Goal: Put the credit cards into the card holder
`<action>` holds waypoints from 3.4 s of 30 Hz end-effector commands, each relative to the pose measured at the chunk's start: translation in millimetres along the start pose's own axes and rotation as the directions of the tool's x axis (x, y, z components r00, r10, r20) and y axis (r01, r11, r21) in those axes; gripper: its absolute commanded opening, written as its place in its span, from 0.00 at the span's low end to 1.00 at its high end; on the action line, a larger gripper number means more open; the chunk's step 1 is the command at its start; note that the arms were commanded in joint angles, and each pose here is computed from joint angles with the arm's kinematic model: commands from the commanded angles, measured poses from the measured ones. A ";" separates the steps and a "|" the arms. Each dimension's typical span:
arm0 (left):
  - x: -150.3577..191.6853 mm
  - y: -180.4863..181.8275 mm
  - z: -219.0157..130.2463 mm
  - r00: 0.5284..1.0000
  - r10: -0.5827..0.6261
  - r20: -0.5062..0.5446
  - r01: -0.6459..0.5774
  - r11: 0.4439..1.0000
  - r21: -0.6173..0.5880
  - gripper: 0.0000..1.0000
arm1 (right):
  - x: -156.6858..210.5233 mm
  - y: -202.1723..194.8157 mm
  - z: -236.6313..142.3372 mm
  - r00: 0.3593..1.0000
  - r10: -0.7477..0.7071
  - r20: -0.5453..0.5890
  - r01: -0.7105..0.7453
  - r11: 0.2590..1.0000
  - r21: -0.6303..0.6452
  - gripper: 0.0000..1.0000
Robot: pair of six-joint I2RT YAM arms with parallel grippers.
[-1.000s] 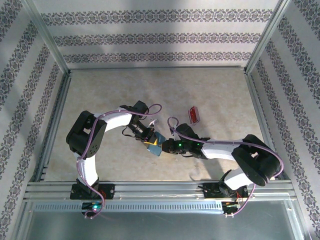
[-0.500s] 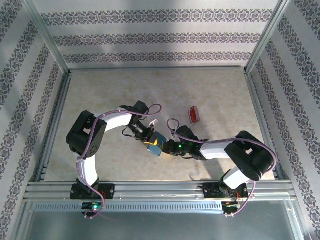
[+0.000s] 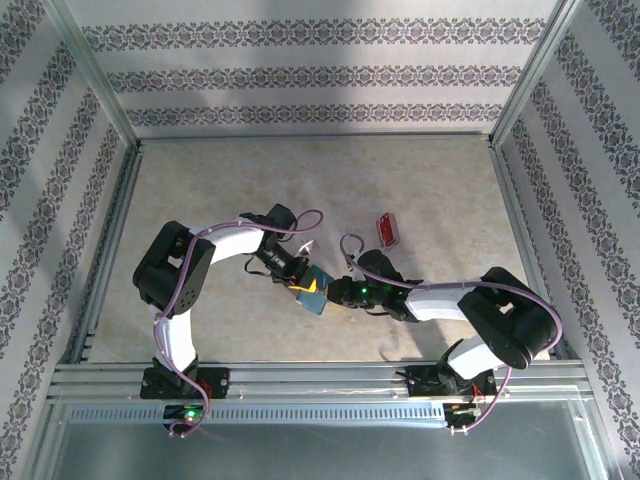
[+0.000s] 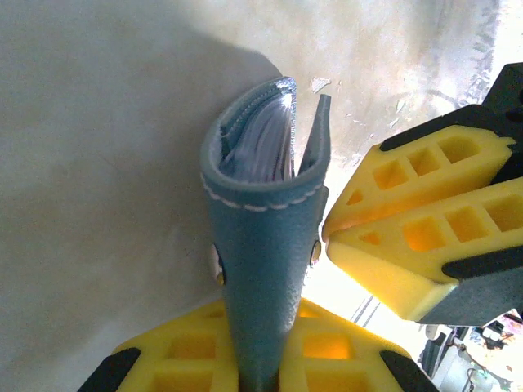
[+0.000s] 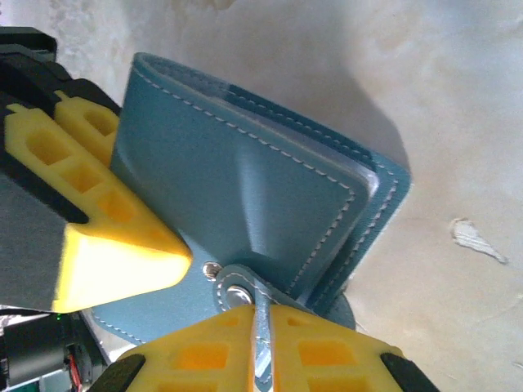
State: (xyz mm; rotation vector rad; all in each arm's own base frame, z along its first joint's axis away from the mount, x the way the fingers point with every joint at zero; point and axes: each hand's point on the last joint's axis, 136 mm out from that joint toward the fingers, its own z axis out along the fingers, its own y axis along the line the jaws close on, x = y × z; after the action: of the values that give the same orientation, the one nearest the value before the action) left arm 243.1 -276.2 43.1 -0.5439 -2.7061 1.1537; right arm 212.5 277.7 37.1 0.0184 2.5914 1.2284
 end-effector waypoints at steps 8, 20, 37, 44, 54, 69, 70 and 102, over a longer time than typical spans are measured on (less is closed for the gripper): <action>6.1 6.6 9.5 0.999 -0.048 -0.026 0.048 0.999 0.013 0.00 | -3.0 9.5 5.9 1.000 -0.008 -0.003 0.008 0.999 -0.045 0.14; 6.3 23.8 15.0 0.999 -0.023 -0.033 0.022 0.999 -0.042 0.00 | -1.7 17.8 -14.6 0.990 -0.139 -0.020 0.139 0.990 0.018 0.33; 4.1 28.7 13.0 0.998 -0.052 -0.024 0.050 0.996 -0.077 0.00 | 4.9 -2.4 -14.9 0.985 -0.162 -0.058 0.168 0.979 0.116 0.17; 3.5 32.3 16.6 0.998 -0.065 -0.025 0.063 0.995 -0.081 0.00 | 3.6 -2.4 -4.6 0.989 -0.136 -0.056 0.141 0.985 0.096 0.12; 5.4 30.3 17.2 0.998 -0.057 -0.025 0.055 0.996 -0.070 0.00 | -4.0 9.9 1.9 0.989 -0.140 -0.048 0.143 0.988 0.066 0.11; 5.1 30.1 17.5 0.998 -0.059 -0.030 0.057 0.996 -0.069 0.00 | -7.3 17.3 -3.9 0.988 -0.153 -0.031 0.154 0.986 0.059 0.11; 4.5 29.8 17.3 0.998 -0.057 -0.029 0.055 0.996 -0.068 0.00 | -7.7 15.9 -3.1 0.988 -0.153 -0.033 0.155 0.986 0.065 0.11; 6.4 33.2 20.7 0.997 -0.073 -0.040 0.070 0.995 -0.069 0.00 | -7.2 27.4 16.7 0.991 -0.132 -0.035 0.132 0.991 -0.010 0.10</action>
State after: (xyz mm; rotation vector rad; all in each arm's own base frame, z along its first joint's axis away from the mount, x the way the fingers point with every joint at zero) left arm 242.9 -278.1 36.5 -0.5103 -2.6743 1.1824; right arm 217.5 287.6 34.8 -0.1186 2.6448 1.1201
